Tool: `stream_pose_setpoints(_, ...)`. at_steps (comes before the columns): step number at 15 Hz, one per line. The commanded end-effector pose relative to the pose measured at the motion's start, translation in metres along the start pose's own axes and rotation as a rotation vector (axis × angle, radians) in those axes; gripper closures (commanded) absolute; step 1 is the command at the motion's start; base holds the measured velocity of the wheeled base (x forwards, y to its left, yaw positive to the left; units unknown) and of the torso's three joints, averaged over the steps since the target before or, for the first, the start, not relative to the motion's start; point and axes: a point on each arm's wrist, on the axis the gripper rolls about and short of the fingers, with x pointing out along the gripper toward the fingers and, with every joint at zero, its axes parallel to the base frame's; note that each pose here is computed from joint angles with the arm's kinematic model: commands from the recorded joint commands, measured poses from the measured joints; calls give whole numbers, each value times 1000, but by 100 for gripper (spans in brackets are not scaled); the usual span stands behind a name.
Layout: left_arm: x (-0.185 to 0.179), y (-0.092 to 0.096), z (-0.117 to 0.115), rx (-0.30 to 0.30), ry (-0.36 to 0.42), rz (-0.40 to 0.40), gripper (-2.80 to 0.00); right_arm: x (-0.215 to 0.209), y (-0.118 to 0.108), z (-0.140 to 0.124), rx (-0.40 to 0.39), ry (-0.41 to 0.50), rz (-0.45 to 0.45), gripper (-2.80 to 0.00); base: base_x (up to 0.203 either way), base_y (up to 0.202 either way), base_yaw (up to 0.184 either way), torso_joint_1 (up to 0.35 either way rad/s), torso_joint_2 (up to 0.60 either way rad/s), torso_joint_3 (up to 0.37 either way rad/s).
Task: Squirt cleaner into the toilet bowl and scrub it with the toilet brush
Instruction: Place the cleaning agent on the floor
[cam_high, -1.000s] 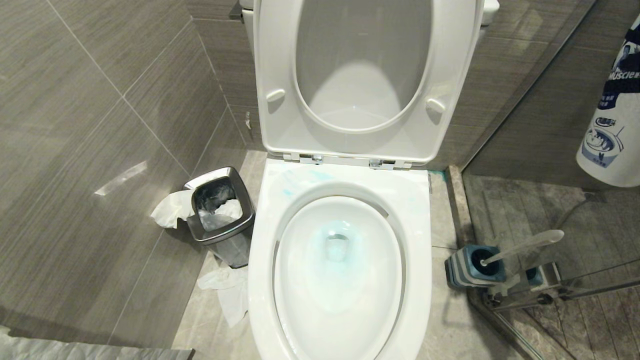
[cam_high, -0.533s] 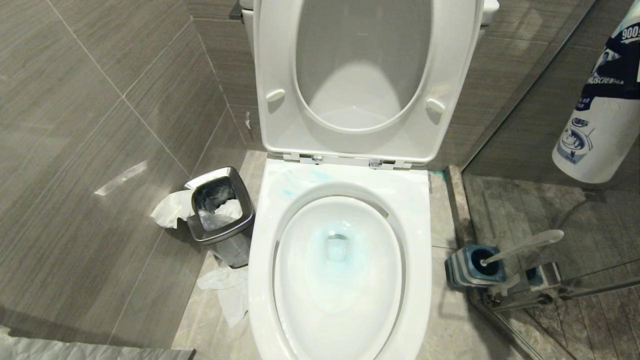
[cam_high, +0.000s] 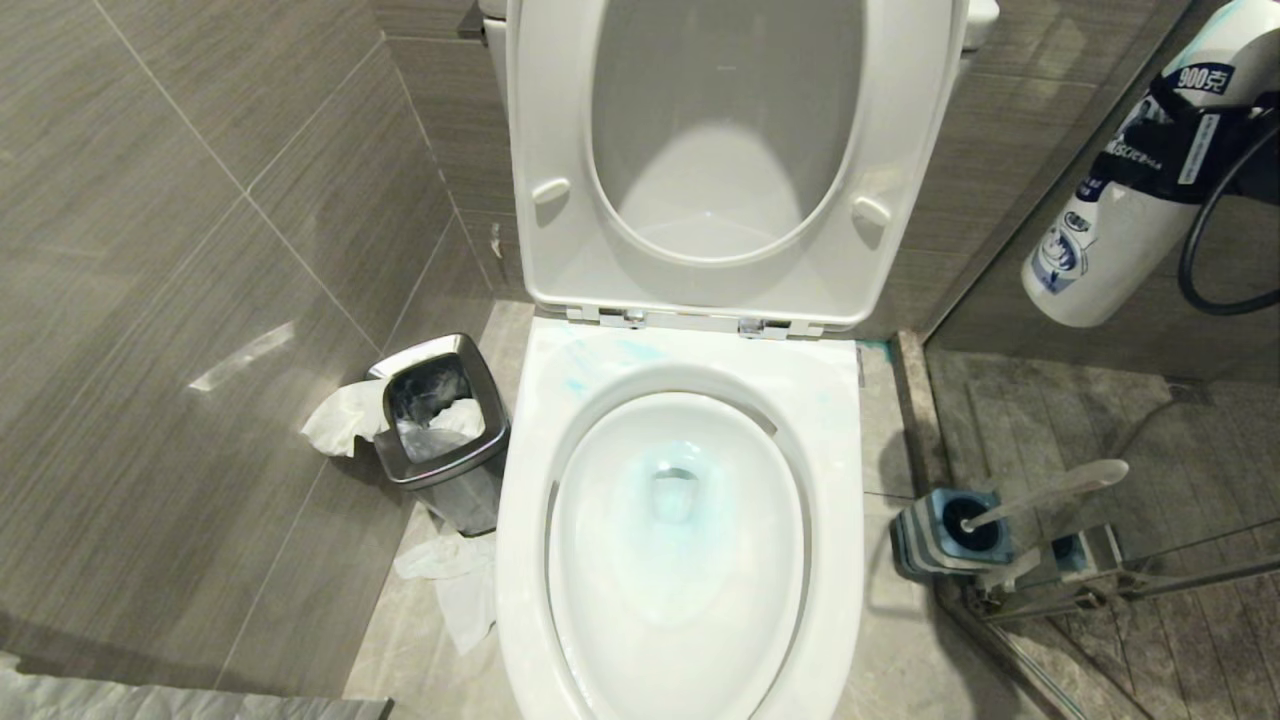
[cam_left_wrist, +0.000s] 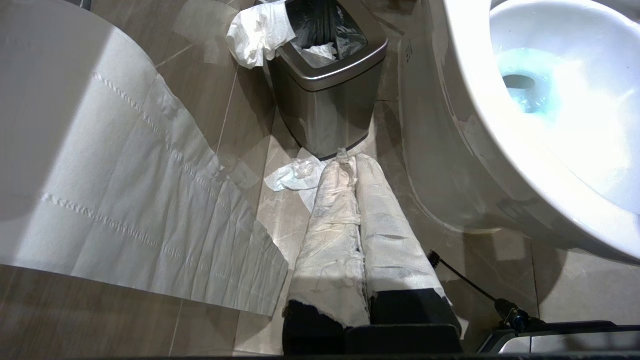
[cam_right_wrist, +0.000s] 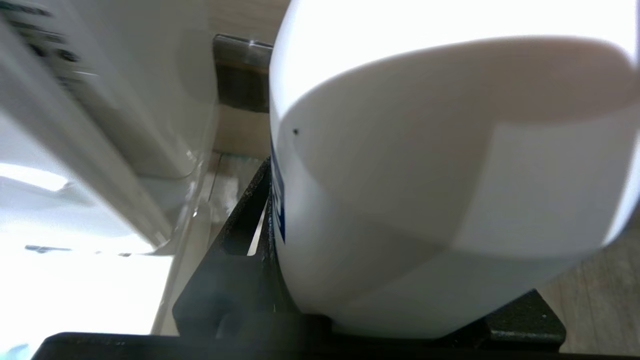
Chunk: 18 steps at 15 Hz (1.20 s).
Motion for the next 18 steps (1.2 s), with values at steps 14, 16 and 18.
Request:
stream_pose_setpoints(14, 0, 0, 0, 1, 3, 0, 0, 53, 31, -131, 10, 120, 34, 0, 0, 0, 0, 0, 0, 0)
stream_pose_setpoints(16, 0, 0, 0, 5, 0, 2, 0, 55, 39, -138, 11, 109, 53, 0, 0, 0, 0, 0, 0, 0)
stream_pose_setpoints(18, 0, 0, 0, 5, 2, 3, 0, 62, 43, -148, 11, 92, 55, 0, 0, 0, 0, 0, 0, 0)
